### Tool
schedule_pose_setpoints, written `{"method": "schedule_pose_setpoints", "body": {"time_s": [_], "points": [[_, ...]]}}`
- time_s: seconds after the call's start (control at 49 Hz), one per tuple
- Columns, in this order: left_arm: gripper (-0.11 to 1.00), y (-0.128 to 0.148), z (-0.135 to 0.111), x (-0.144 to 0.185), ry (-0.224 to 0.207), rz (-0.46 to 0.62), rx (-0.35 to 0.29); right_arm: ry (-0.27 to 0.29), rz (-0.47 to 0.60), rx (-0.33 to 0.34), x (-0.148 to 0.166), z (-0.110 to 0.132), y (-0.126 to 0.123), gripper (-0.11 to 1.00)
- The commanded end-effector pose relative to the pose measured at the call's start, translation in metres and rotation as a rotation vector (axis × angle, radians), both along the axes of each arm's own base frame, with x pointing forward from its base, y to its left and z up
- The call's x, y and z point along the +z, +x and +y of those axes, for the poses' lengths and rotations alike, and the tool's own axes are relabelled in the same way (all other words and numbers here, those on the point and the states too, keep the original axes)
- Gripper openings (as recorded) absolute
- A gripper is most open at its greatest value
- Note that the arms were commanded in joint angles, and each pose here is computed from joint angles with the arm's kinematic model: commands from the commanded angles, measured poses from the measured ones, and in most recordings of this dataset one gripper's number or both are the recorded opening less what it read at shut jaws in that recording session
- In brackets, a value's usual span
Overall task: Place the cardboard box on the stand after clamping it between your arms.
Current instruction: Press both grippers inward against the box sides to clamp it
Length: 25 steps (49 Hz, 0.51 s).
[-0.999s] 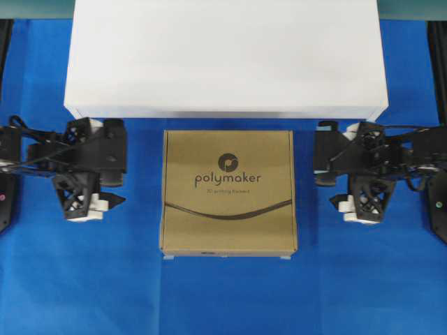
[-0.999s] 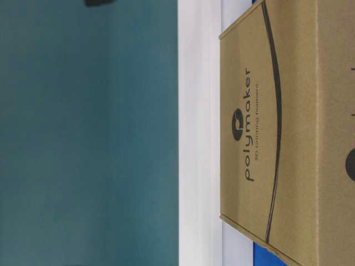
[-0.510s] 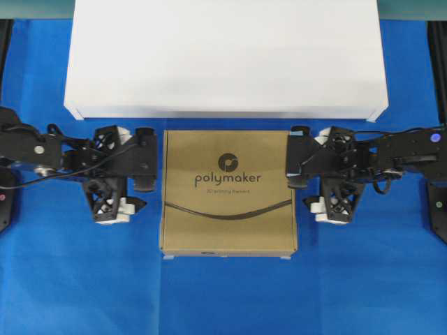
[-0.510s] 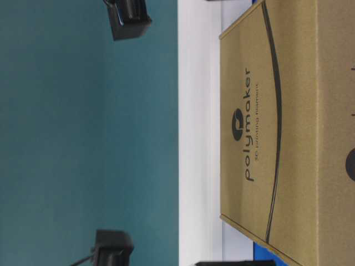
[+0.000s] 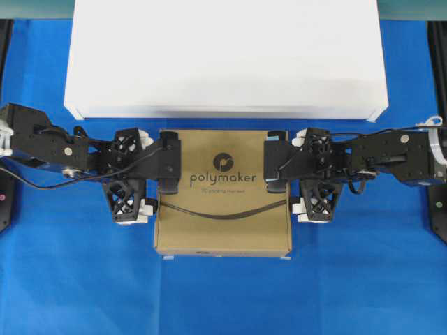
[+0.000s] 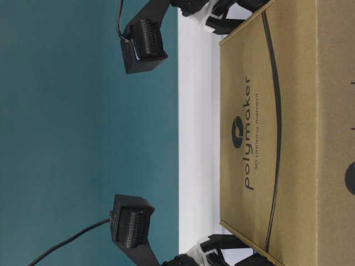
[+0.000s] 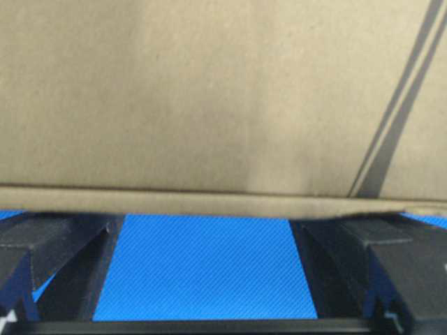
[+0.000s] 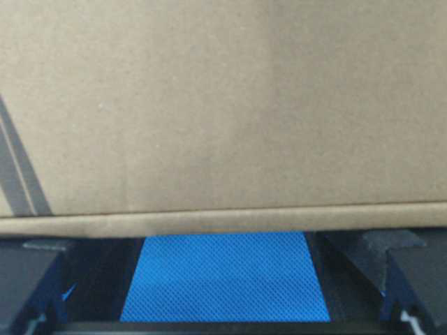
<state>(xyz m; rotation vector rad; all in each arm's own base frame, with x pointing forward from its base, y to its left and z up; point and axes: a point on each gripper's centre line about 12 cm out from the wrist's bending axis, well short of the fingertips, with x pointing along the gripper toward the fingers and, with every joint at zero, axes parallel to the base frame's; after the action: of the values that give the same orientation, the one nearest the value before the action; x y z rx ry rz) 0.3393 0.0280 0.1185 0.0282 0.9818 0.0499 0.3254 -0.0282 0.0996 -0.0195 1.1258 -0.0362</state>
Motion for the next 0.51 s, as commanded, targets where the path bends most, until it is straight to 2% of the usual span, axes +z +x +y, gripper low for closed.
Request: {"method": "schedule_pose_setpoints", "body": {"time_s": [0.0,0.489], "points": [[0.85,0.013,0.001,0.011,0.0,-0.048,0.003,-0.006,-0.043,-0.004,0.01,-0.003,0.009,0.98],[0.84,0.03,0.002,0.025,0.004,-0.086,0.004,-0.01,-0.082,-0.011,0.02,-0.006,0.012,0.98]]}}
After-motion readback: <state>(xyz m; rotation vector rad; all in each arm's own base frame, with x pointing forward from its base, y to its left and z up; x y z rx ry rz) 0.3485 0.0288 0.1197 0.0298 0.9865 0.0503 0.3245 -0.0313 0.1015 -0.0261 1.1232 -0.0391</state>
